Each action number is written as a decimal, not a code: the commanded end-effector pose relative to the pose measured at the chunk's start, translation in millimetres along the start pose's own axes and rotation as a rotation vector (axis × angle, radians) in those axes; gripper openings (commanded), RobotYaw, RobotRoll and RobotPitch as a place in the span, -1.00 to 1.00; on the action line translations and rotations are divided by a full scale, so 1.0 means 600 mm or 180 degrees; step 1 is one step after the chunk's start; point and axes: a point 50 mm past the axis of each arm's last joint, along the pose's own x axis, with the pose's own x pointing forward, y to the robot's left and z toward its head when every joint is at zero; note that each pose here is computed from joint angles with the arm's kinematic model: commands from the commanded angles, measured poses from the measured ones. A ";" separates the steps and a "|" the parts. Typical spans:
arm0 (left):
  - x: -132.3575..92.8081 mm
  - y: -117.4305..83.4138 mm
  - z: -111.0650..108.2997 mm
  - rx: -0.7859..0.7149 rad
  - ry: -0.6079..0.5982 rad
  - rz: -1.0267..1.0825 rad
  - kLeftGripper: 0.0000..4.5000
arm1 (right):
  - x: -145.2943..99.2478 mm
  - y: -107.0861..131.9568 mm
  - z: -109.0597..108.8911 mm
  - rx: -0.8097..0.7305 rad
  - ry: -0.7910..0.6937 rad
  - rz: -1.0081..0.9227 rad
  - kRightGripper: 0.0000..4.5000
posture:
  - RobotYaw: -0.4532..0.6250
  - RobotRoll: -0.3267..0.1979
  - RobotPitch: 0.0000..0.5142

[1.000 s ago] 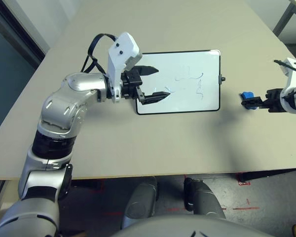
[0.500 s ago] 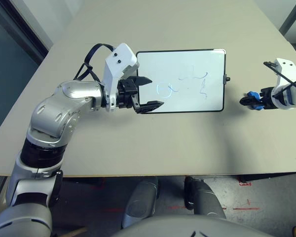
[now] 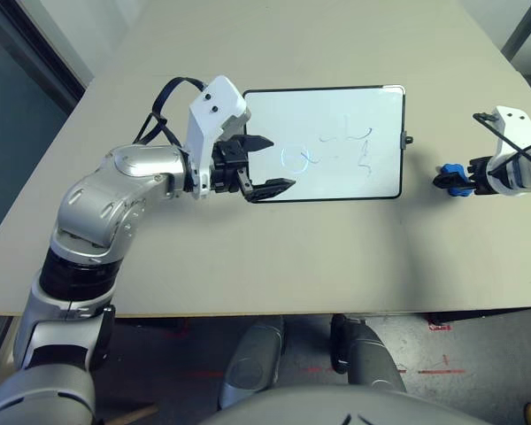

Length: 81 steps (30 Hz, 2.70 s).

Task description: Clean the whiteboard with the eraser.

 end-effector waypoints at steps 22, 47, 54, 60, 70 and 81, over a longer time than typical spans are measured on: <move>0.041 0.049 -0.009 0.0010 -0.0102 0.0182 1.00 | -0.116 0.079 0.155 -0.0655 -0.1755 -0.0130 -0.63 | -0.02 0.25 -0.53; 0.031 0.050 -0.017 -0.0002 -0.0023 0.0212 1.00 | -0.040 0.327 0.147 -0.2065 -0.1809 0.0735 -0.64 | 0.05 0.25 -0.49; 0.014 0.052 -0.029 -0.0021 0.0086 0.0259 1.00 | -0.022 0.364 0.134 -0.2134 -0.1713 0.0852 -0.64 | 0.06 0.25 -0.43; 0.008 0.053 -0.030 -0.0025 0.0109 0.0290 1.00 | -0.015 0.399 0.111 -0.2188 -0.1602 0.1111 -0.64 | 0.09 0.25 -0.43; 0.006 0.049 -0.027 -0.0018 0.0113 0.0284 1.00 | 0.002 0.411 0.060 -0.2459 -0.1324 0.1406 -0.64 | 0.10 0.25 -0.40; 0.010 0.047 -0.020 0.0007 0.0112 0.0218 1.00 | -0.015 0.369 0.115 -0.2585 -0.1828 0.0932 -0.64 | 0.08 0.25 -0.38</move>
